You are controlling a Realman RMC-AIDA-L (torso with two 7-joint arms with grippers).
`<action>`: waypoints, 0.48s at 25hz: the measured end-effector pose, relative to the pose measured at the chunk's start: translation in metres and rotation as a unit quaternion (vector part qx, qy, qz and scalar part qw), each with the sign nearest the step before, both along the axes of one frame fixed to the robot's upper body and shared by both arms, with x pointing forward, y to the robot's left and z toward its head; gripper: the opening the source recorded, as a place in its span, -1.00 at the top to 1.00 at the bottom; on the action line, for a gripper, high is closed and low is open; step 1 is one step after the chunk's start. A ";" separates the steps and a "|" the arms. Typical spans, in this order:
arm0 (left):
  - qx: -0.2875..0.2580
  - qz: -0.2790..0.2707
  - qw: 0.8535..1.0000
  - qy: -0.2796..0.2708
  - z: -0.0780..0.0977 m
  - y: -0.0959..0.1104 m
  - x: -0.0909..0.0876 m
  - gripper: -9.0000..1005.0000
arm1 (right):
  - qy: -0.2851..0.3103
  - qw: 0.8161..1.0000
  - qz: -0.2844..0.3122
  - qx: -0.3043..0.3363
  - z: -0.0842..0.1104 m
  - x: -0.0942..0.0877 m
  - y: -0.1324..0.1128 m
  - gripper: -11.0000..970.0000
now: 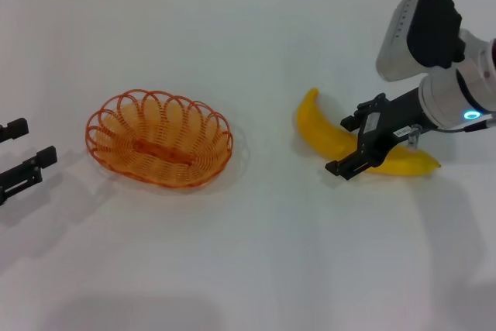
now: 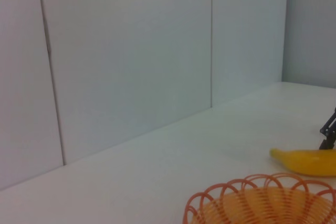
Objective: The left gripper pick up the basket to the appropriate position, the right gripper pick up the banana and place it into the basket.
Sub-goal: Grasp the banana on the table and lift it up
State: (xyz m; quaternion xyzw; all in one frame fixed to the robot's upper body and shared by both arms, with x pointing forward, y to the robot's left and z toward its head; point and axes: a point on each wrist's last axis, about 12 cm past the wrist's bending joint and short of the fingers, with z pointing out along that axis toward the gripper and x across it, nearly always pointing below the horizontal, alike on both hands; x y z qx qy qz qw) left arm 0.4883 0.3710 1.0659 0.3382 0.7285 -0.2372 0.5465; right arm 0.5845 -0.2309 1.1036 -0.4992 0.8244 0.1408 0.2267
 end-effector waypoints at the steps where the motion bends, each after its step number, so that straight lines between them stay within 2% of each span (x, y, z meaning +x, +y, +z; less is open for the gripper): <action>1: 0.000 0.000 1.000 0.000 0.000 0.000 0.000 -0.32 | 0.002 1.000 0.001 0.000 -0.001 0.000 0.001 -0.86; 6: 0.000 0.000 1.000 -0.001 0.000 0.000 0.000 -0.32 | 0.006 1.000 0.002 -0.001 -0.002 0.000 0.001 -0.86; 12: 0.000 0.000 1.000 -0.001 0.000 0.000 0.000 -0.32 | 0.010 1.000 -0.006 0.000 -0.001 0.001 0.001 -0.40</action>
